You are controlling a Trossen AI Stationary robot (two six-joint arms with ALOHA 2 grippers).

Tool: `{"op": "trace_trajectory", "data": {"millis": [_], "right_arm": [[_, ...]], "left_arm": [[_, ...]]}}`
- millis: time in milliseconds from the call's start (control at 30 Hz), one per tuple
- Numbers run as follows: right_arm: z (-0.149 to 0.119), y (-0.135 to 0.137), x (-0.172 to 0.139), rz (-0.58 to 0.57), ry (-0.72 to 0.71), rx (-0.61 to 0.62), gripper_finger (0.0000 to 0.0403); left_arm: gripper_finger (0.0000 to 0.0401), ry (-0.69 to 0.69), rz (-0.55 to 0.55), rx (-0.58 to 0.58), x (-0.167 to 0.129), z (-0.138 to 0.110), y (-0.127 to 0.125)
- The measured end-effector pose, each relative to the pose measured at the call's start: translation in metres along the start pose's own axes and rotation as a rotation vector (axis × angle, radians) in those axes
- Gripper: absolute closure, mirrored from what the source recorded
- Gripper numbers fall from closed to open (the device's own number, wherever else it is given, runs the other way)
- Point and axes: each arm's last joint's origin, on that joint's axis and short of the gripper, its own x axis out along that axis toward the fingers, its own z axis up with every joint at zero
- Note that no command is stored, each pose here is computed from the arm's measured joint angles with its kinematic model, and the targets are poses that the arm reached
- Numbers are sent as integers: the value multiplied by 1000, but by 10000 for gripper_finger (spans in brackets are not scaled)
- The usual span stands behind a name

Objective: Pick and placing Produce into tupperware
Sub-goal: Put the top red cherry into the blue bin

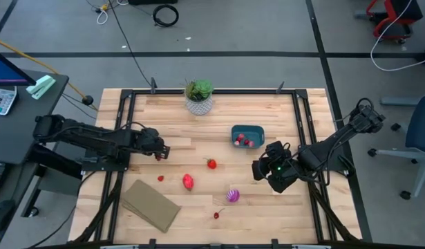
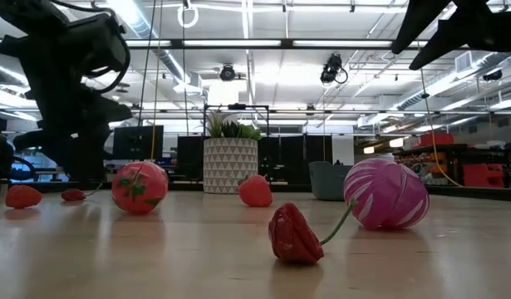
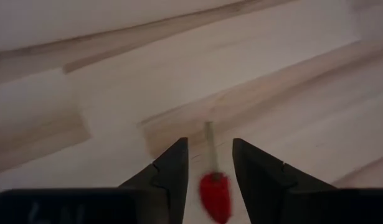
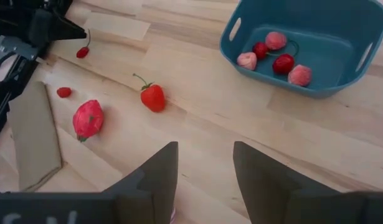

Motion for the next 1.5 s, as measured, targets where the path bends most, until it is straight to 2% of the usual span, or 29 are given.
{"op": "trace_trajectory", "data": {"millis": [300,700,900,1200,1267,1367,1500], "right_arm": [[0,0,0,0,0,2,239],[0,0,0,0,1,-1,239],[0,0,0,0,1,-2,239],[0,0,0,0,1,-8,239],[0,0,0,0,1,-8,239],[0,0,0,0,1,-8,239],[0,0,0,0,1,-6,239]], "left_arm": [[268,-23,59,9,7,-1,1],[273,-17,84,15,23,-3,-6],[310,-18,87,15,23,-3,-5],[389,-19,84,19,24,-3,-6],[393,-20,59,28,24,-3,-8],[390,-23,-60,4,23,0,-18],[395,-97,-311,-12,15,10,-42]]}}
